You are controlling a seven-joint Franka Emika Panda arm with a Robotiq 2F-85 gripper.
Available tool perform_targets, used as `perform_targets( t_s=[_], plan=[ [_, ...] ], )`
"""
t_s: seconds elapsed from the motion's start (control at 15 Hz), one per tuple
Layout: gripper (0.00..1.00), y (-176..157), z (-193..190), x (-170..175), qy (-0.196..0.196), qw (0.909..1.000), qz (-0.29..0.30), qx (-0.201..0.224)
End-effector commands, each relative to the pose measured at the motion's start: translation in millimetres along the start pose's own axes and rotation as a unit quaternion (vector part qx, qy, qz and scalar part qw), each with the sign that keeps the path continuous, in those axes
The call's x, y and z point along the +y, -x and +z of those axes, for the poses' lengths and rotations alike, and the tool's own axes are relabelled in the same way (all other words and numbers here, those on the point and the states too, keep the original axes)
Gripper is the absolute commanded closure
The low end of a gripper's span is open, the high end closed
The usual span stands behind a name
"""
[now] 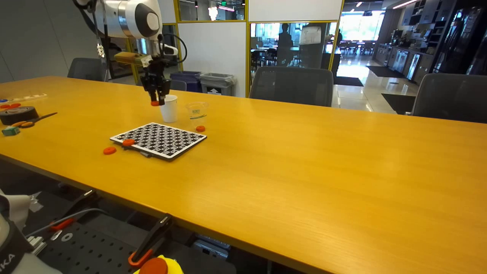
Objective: Put the yellow objects in the white cup and put the orange objects in the colourless cup
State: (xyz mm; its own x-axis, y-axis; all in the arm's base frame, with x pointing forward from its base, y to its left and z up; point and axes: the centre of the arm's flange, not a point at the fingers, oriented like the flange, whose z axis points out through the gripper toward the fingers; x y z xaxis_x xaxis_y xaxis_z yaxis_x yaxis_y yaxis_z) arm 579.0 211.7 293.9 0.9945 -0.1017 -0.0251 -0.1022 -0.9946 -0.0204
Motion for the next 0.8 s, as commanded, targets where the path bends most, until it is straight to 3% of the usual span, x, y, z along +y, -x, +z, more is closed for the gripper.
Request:
perform_targets(
  t_s=[0.0,0.33,0.73],
  plan=[
    [0.76,-20,-22,35,-0.006,0.9999,0.007,-0.004],
    [0.76,-58,-26,73,-0.003,0.9999,0.015,-0.005],
    [0.76,-86,-20,86,-0.001,0.9997,0.021,-0.012]
  ],
)
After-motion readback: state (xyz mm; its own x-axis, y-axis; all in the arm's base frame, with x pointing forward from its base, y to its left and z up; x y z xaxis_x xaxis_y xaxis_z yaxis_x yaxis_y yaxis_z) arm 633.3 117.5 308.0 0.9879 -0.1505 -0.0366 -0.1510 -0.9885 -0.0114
